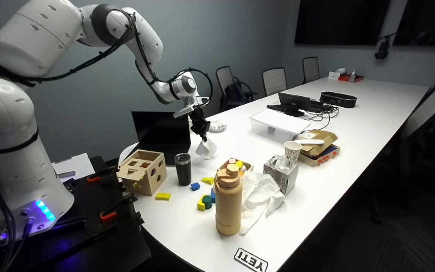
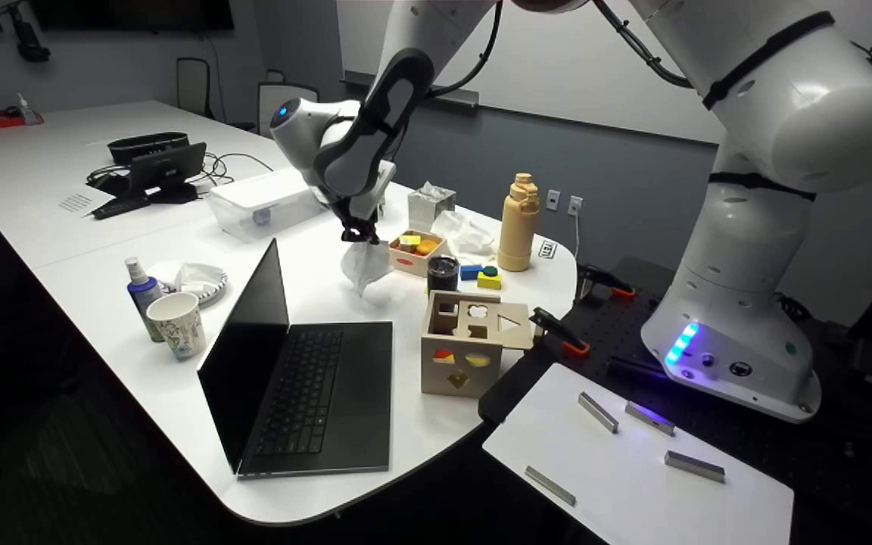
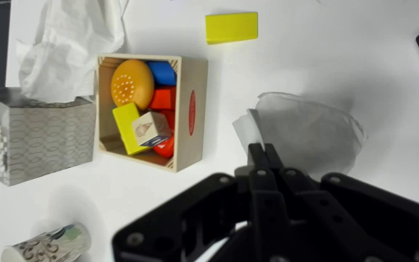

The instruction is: Use a paper towel to clean the table

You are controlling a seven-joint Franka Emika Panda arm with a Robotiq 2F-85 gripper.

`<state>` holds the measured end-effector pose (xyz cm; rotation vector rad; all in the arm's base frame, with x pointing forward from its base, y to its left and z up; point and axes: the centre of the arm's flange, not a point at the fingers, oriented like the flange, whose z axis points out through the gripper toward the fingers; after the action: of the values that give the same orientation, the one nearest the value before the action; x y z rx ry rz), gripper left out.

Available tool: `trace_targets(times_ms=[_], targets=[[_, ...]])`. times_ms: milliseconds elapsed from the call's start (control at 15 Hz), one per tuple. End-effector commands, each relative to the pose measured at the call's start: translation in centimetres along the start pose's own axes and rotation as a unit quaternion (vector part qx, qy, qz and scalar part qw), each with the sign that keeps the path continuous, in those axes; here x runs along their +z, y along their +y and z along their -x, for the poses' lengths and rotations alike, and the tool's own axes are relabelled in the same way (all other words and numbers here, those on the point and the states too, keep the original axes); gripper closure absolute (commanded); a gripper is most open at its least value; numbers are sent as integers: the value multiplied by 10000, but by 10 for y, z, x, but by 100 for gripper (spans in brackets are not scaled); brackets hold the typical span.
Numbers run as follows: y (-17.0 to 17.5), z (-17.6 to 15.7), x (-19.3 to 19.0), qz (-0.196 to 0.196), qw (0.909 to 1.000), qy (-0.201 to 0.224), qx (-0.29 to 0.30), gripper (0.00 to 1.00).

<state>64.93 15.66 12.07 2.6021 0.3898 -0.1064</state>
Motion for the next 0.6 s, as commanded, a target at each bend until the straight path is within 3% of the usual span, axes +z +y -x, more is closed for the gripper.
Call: trace_targets(times_ms=[0, 200, 533], targets=[[-29, -10, 47, 269, 9994, -57, -229, 100], [-47, -15, 70, 234, 9994, -17, -247, 100], [-46, -37, 75, -649, 9966, -103, 499, 100]])
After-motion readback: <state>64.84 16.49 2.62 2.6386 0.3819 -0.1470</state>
